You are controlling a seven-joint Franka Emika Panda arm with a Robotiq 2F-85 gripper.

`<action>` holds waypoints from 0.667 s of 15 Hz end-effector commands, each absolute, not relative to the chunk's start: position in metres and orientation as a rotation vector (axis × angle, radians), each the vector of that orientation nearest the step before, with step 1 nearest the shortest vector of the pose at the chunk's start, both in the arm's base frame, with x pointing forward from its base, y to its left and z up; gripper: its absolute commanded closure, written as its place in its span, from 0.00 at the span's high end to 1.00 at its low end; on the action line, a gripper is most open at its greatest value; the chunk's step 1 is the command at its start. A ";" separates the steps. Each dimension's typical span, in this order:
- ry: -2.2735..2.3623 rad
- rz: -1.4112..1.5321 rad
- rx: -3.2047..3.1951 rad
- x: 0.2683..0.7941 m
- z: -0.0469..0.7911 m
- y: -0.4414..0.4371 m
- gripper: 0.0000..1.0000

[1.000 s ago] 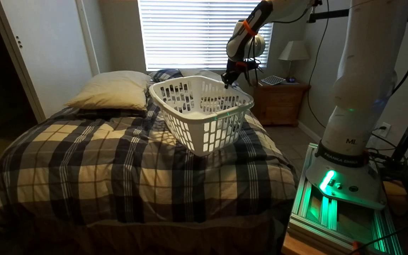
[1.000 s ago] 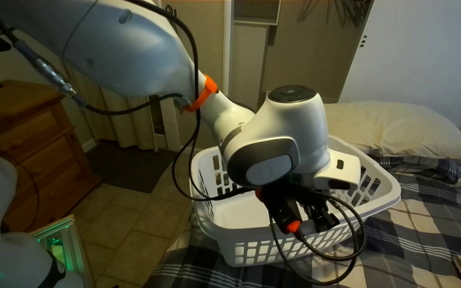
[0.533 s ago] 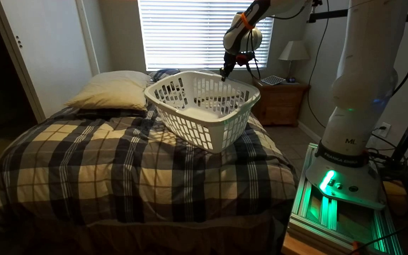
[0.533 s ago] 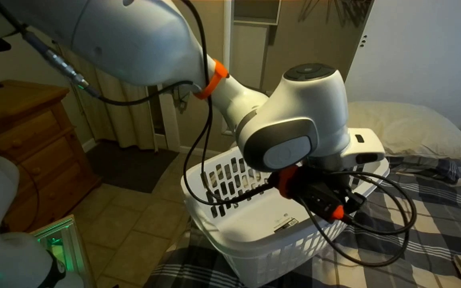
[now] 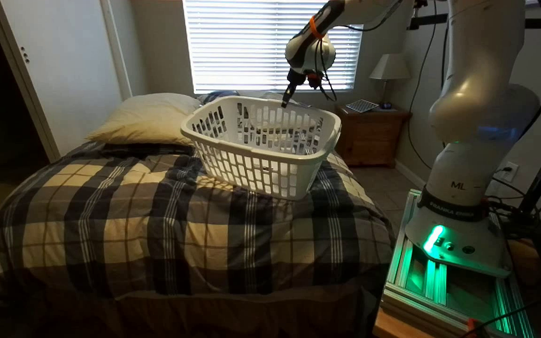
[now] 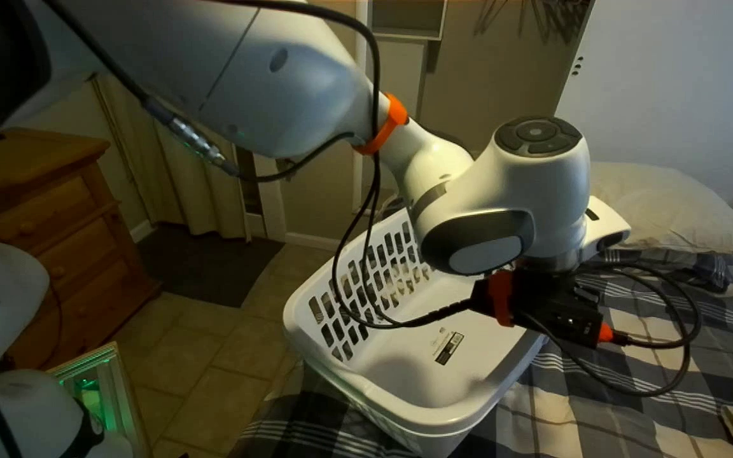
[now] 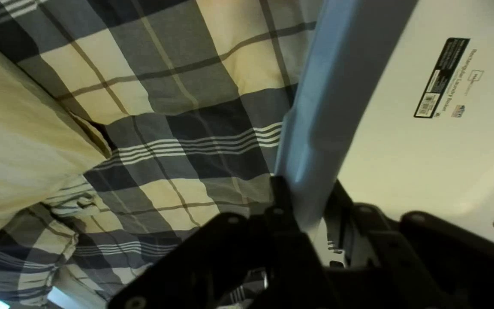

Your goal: Turn the washing basket to the left

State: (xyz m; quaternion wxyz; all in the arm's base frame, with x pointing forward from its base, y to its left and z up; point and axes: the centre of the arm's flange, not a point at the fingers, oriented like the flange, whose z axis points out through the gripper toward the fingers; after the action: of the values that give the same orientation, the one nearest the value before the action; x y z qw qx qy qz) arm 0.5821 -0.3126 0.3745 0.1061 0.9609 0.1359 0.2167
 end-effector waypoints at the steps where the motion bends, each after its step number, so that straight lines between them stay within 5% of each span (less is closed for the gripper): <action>1: 0.596 0.667 2.739 0.604 0.369 -0.344 0.06; 10: 0.793 0.669 2.631 0.631 0.368 -0.342 0.06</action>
State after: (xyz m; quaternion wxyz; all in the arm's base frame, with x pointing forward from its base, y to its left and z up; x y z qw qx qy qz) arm 0.6188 -0.3263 0.3629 0.1302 0.9372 0.2359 0.2215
